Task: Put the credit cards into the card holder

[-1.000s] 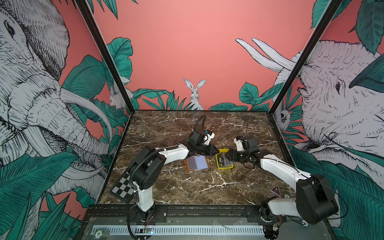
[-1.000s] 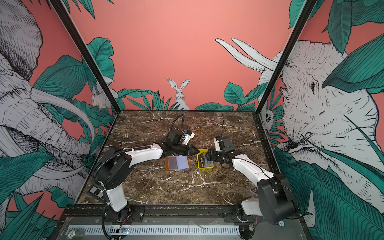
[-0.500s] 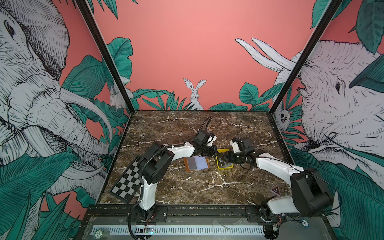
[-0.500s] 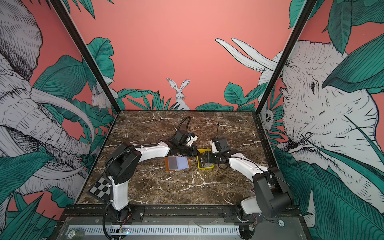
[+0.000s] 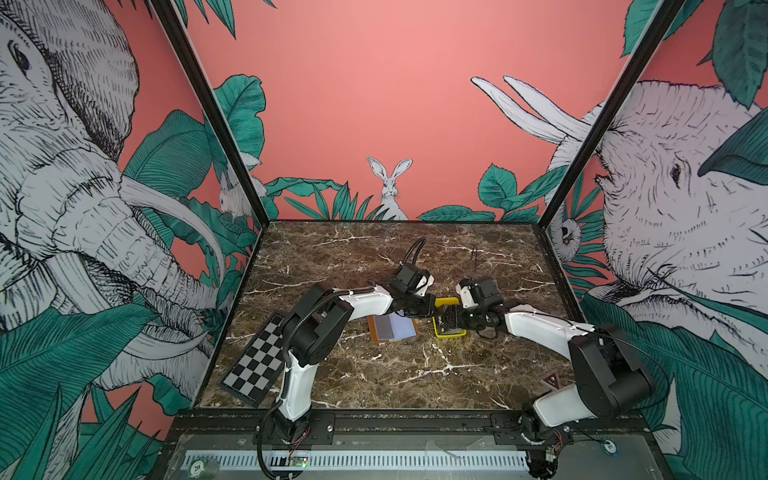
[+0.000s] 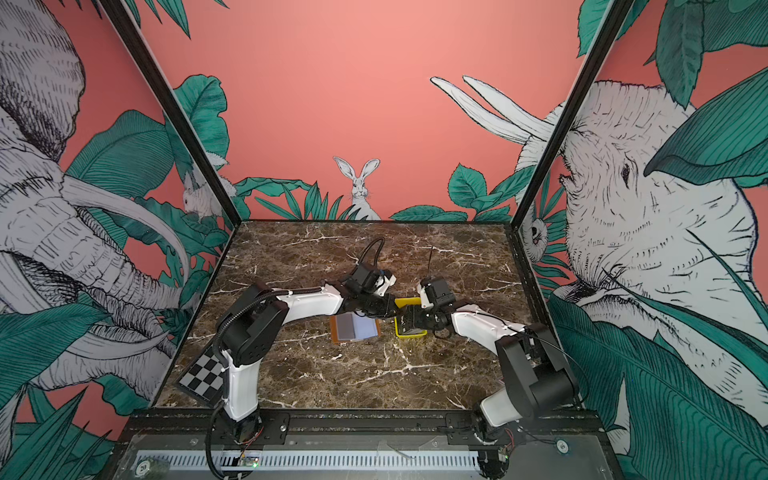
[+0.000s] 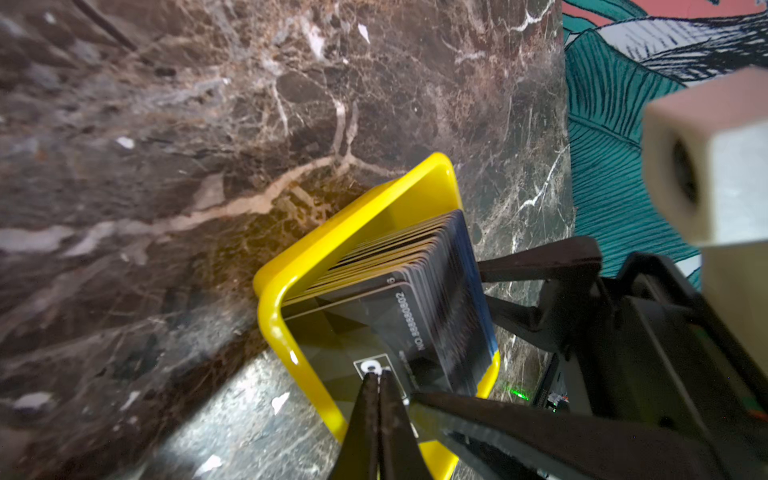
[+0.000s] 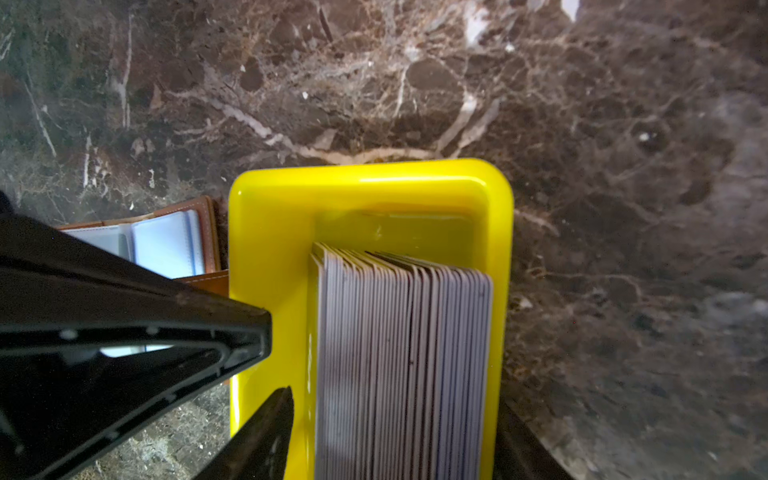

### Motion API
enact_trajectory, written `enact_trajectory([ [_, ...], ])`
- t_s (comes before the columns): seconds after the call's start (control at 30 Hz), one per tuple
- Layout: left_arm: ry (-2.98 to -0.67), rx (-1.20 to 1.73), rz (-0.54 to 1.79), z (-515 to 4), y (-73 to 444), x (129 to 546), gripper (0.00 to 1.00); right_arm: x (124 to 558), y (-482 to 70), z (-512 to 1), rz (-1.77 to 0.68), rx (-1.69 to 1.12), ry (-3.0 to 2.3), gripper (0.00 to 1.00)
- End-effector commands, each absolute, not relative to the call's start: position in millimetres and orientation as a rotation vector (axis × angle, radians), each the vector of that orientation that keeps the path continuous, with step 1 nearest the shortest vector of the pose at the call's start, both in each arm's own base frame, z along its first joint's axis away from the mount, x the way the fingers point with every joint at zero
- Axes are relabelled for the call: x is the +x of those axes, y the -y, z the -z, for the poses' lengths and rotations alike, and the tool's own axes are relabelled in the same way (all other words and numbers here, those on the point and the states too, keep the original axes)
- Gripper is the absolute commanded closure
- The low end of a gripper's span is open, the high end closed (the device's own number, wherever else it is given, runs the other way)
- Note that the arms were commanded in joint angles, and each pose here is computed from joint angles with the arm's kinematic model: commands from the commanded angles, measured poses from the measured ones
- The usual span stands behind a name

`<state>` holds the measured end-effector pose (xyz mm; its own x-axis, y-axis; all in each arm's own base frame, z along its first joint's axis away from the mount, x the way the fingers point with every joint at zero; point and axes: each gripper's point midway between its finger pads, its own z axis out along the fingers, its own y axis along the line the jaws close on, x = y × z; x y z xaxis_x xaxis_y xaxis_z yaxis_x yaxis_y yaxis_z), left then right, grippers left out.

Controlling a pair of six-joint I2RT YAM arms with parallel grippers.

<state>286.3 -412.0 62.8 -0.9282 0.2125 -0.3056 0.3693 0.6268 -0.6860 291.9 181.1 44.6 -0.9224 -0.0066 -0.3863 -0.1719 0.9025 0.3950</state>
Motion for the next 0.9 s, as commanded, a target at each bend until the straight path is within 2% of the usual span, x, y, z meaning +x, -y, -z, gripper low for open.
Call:
enact_trajectory([
  [0.0,-2.662,0.483,1.176,-65.3,415.4,285.7,0.93,301.3,-183.3,-48.1,-0.583,-0.142,-2.658,0.32],
  [0.67,-2.698,0.488,1.167,-52.4,412.0,280.5,0.93,302.2,-162.9,-58.5,-0.504,-0.057,-2.647,0.35],
  [0.87,-2.707,0.504,1.179,-50.2,415.0,277.8,0.89,301.6,-160.5,-60.2,-0.501,-0.053,-2.649,0.35],
])
